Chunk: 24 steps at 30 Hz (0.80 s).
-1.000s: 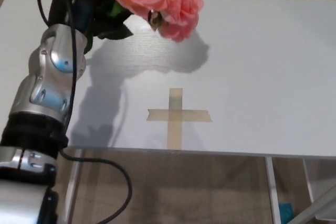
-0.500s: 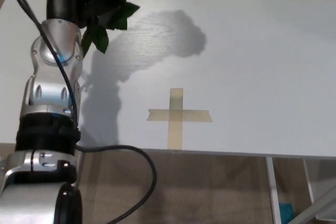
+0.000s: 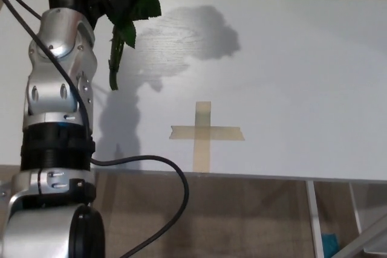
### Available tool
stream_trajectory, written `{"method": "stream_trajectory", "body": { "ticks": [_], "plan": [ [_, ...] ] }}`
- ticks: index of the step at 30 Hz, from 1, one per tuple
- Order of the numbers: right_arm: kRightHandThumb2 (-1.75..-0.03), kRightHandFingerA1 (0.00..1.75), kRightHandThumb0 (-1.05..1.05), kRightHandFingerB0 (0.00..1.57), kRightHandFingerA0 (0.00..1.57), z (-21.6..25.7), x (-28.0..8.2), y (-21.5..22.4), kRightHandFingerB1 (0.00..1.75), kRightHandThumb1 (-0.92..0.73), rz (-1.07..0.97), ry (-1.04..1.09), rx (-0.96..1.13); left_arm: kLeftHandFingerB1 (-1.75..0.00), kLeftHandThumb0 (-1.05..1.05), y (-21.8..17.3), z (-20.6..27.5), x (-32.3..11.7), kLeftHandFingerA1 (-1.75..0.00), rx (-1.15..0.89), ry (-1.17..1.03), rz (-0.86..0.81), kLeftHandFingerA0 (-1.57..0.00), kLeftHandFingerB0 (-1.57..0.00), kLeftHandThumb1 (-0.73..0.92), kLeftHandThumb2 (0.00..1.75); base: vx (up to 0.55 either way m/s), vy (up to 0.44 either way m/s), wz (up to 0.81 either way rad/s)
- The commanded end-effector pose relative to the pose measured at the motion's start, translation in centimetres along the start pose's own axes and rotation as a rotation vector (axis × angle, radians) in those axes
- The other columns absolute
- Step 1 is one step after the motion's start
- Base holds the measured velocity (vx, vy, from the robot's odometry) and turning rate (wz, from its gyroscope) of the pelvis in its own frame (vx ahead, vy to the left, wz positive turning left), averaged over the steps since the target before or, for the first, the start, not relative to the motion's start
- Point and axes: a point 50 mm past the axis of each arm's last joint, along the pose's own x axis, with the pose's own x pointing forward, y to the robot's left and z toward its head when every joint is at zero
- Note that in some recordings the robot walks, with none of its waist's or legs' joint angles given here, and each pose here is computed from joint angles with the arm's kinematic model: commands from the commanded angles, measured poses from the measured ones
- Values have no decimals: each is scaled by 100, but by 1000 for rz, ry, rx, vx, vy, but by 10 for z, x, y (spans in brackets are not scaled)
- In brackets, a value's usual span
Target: Use the left hand to pick up the rose and passes it to a human.
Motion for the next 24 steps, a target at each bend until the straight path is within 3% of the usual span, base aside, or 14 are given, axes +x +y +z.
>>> {"method": "stream_trajectory", "body": {
  "ticks": [1, 13, 24],
  "plan": [
    [-61, 44, -32, 50, 67, -6, -1, 1, 38, -70, 1, 19, 4, -96, -19, -6, -1, -1, -144, -58, 21, -43, -99, -79, 82, 66, 0, 0, 0],
    [-61, 44, -32, 50, 66, -6, -1, 3, 38, -70, 5, 21, -3, -98, -19, -23, -13, -8, -148, -98, 72, -95, -97, -77, 82, 66, 0, 0, 0],
    [-61, 44, -32, 49, 68, 1, 0, 3, 38, -70, 4, 2, -14, -95, -21, -75, -26, -15, -141, -214, 125, -193, -103, -82, 81, 67, 0, 0, 0]
  ]
}}
